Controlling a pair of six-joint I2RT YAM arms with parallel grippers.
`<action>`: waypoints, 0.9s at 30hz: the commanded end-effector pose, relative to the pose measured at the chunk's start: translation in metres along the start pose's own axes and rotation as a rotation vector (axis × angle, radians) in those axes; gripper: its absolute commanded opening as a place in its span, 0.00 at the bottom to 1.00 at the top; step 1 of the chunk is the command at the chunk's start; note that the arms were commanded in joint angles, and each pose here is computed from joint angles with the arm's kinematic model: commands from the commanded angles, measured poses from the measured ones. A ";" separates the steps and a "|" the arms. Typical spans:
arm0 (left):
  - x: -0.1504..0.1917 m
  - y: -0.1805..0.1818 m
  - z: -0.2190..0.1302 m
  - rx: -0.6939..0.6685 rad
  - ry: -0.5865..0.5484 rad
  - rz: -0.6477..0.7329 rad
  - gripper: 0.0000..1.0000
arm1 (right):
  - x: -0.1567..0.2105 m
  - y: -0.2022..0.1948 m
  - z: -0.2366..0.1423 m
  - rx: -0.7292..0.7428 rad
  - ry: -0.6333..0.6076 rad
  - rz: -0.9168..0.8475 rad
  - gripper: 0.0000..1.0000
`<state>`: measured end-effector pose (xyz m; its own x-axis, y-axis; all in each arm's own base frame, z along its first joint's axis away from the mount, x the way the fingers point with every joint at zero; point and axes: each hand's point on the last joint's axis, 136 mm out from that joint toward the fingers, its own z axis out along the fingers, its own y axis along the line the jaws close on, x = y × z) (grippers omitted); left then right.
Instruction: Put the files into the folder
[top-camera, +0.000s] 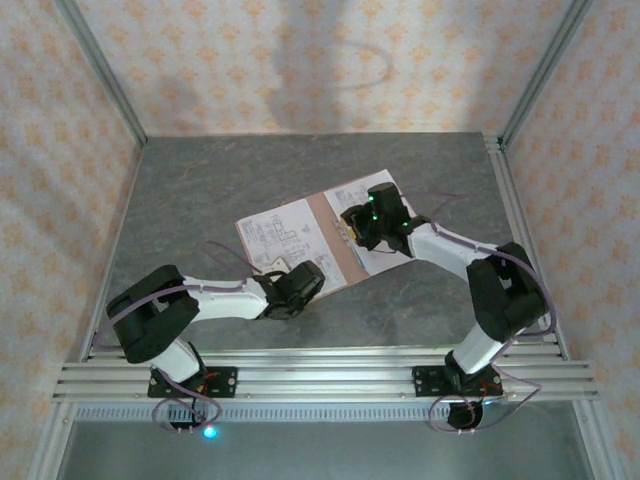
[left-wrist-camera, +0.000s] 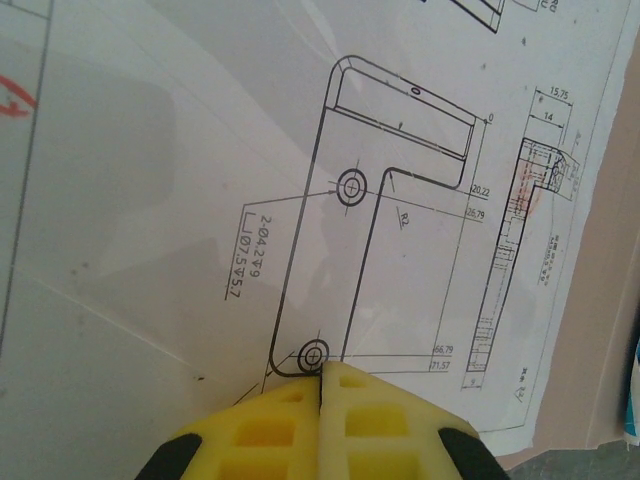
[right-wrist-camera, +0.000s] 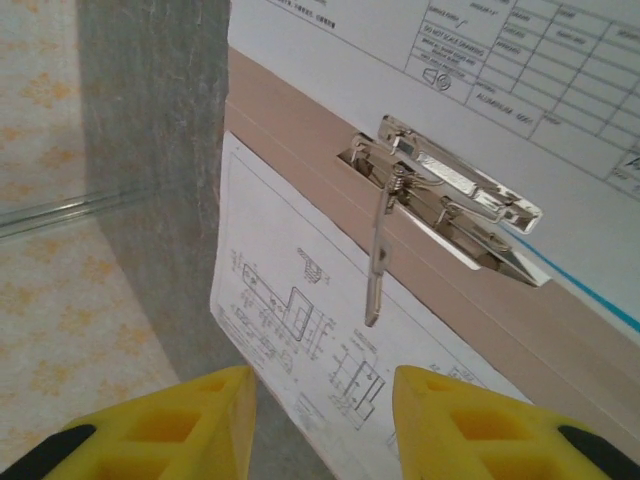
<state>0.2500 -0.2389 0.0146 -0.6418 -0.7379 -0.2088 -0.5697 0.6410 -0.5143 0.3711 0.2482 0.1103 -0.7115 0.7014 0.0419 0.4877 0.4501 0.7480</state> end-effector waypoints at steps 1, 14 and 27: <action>0.004 0.047 0.008 -0.159 -0.001 0.037 0.00 | 0.001 -0.003 0.010 -0.002 0.017 0.029 0.40; 0.004 0.046 0.009 -0.160 -0.002 0.040 0.00 | 0.001 -0.012 0.016 0.020 0.016 0.056 0.28; 0.003 0.044 0.008 -0.158 -0.009 0.040 0.00 | -0.001 -0.011 0.023 0.017 0.014 0.068 0.18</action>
<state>0.2510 -0.2401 0.0149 -0.6413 -0.7385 -0.2082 -0.5686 0.6396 -0.5172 0.3724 0.2518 0.0816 -0.6858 0.7200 0.1068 0.5555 0.4229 0.7159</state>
